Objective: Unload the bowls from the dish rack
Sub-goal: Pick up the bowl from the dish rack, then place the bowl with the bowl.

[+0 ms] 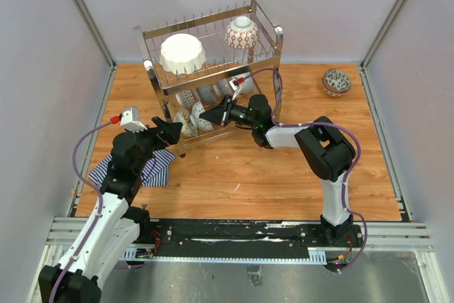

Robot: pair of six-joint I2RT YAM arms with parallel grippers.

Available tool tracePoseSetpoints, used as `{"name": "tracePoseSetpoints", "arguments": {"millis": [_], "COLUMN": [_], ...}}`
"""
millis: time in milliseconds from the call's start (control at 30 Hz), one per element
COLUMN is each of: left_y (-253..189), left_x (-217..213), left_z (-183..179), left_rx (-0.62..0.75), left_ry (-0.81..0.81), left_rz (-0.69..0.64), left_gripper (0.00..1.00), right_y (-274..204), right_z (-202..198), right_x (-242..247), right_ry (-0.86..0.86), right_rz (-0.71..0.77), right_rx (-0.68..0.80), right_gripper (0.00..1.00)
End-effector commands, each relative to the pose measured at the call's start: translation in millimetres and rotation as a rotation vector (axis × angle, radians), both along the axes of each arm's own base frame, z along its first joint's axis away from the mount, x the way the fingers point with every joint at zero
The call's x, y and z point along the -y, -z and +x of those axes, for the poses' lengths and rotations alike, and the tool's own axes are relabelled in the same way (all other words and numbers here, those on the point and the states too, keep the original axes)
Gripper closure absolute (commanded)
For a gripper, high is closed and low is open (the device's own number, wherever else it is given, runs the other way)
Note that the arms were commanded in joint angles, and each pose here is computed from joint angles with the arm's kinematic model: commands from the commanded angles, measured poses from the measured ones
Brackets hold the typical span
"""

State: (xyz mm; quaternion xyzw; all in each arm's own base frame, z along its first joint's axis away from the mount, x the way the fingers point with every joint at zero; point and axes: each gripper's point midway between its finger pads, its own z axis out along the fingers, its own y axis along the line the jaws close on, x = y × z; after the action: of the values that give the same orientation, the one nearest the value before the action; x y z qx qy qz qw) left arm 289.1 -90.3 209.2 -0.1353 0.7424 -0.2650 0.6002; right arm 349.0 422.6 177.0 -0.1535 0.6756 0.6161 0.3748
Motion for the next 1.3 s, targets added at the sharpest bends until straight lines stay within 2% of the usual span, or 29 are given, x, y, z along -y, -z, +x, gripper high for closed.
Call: {"name": "tracePoseSetpoints", "arguments": {"millis": [0,300,567,700,833,967,1267], "left_y": [-12,-15,-19,-22,-23,-25,-24], "left_x": [0,-1,-3,-5,-6,-6,-4], "left_z": [-1,-3,-5,-8,-13,-17,-23], "left_rx": [0.032,0.038,0.039,0.039,0.045,0.049,0.044], "left_ry": [0.0,-0.008,-0.017,-0.022,-0.027,-0.024,-0.005], "left_rz": [-0.004,-0.004,-0.004,-0.009,-0.016,-0.028,-0.033], "left_gripper": [0.0,0.0,0.0,0.0,0.0,0.0,0.0], "right_y": [-68,-76,-77,-73,-50,-48,-90], "right_z": [-15,-21,-40,-49,-51,-49,-43], "right_x": [1,5,22,41,72,115,238], "right_ry": [-0.041,-0.031,0.039,0.128,0.313,0.497,0.865], "right_rz": [0.159,0.173,0.105,0.046,-0.145,-0.29,-0.616], "right_rx": [0.136,0.152,0.206,0.209,0.179,0.187,0.297], "right_gripper": [0.99,0.99,0.99,0.99,0.99,0.99,0.99]}}
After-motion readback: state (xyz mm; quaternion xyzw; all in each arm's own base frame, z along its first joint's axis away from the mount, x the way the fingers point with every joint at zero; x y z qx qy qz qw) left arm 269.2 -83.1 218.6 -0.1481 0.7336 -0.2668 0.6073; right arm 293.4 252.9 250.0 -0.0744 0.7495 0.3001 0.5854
